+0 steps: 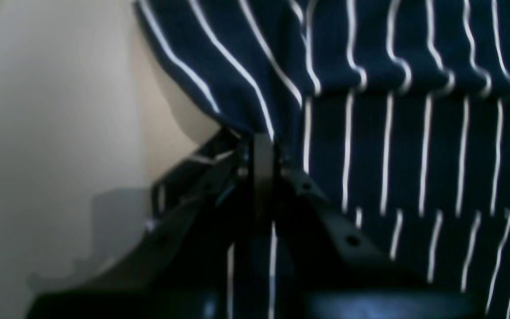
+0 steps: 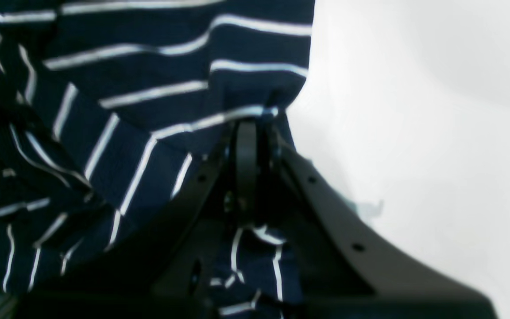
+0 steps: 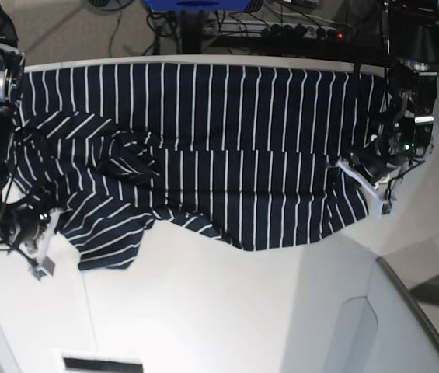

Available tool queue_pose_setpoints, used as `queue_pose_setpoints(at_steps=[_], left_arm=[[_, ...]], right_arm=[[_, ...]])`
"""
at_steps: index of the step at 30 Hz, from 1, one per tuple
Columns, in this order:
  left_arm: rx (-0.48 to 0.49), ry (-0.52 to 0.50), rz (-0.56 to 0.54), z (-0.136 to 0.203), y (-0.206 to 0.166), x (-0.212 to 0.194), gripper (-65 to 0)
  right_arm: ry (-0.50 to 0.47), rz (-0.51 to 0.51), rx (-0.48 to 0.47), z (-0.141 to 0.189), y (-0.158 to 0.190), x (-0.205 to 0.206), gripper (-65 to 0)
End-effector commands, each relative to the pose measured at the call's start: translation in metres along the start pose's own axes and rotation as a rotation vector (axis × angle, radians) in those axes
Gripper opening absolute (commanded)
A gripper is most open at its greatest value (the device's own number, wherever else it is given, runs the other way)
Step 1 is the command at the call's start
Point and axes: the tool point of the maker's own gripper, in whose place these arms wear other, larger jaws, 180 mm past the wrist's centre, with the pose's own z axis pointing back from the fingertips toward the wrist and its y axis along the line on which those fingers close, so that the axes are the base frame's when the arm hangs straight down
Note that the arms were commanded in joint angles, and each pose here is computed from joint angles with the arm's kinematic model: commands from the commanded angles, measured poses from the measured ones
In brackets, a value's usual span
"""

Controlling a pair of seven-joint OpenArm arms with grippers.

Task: Layout the t-shirt on the table in an organized manner, then fold the t-shirt properly
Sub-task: 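Slide the left gripper along the shirt edge toward the hem corner, then grasp the shirt corners with both grippers and pull them apart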

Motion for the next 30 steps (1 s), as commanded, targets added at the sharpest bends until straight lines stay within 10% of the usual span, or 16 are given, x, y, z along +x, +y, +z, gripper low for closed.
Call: queue_pose_setpoints(at_steps=[1,12,19,30], left_arm=[[0.011,-0.015,-0.022,0.007,0.007,0.007,-65.0],[0.026,0.086,-0.038,0.015,0.017,-0.037,-65.0],[0.036,0.034,-0.024,0.024,0.02,-0.02,-18.1],[0.165,-0.157,0.2,0.015,0.087,0.027,-16.3]], right_arm=[[-0.054,0.01,-0.019,0.012,-0.01,0.02,-64.4],[-0.048,0.013,-0.019,0.011,-0.01,0.02,-64.4],[-0.045,0.014,-0.019,0.011,-0.01,0.019,-64.4],[-0.046,0.014,-0.017,0.011,-0.009,0.019,-64.4]])
